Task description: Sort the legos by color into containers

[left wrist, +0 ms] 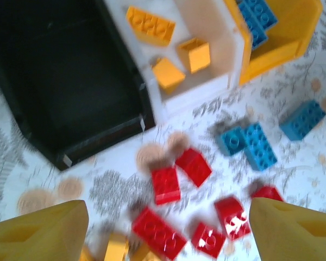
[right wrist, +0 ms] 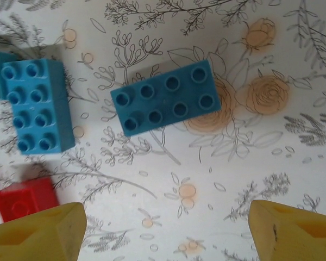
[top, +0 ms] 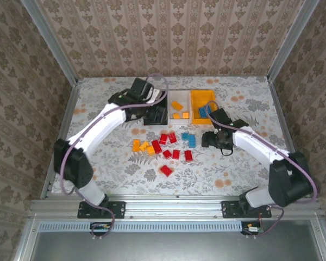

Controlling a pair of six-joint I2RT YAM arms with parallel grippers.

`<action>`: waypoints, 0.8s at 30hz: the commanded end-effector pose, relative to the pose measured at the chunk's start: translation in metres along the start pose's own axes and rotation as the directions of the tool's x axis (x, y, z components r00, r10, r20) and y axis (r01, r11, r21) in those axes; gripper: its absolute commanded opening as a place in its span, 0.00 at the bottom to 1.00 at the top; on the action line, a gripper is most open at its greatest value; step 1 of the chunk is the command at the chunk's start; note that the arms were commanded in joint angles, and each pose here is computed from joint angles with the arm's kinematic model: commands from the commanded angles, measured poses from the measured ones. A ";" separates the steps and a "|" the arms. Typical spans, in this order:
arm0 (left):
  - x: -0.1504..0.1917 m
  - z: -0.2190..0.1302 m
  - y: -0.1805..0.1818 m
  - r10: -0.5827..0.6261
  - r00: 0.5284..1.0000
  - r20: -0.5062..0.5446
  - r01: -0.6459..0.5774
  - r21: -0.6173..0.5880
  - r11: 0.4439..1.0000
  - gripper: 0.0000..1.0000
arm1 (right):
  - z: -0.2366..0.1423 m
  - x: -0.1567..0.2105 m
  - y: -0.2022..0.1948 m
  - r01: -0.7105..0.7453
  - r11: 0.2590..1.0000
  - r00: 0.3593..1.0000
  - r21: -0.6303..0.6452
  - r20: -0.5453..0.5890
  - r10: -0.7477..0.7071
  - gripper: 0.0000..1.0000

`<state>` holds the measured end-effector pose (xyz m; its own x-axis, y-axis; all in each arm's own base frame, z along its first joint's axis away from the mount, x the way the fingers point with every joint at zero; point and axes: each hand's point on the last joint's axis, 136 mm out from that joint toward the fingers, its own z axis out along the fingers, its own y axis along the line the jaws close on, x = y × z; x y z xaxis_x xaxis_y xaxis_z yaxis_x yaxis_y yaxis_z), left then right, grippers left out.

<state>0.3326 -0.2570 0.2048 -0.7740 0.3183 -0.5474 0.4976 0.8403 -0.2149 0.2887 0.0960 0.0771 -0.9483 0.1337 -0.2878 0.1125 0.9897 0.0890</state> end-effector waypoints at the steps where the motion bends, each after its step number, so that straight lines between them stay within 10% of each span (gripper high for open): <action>1: 0.037 -0.001 0.011 -0.051 0.998 -0.035 0.050 -0.016 0.999 0.82 | 0.007 -0.012 0.004 0.052 0.998 0.998 0.016 -0.021 -0.052 0.80; 24: 0.134 -0.033 0.047 -0.213 0.977 -0.029 0.212 -0.032 0.977 0.94 | 0.062 -0.051 -0.006 0.111 0.988 0.986 0.104 -0.138 -0.096 0.78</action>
<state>0.2414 -0.1621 0.1438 -0.8722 0.1634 -0.4611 0.3183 0.9053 -0.2812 0.3543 0.0965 0.0334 -0.9821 0.0446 -0.1829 0.0448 0.9990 0.0034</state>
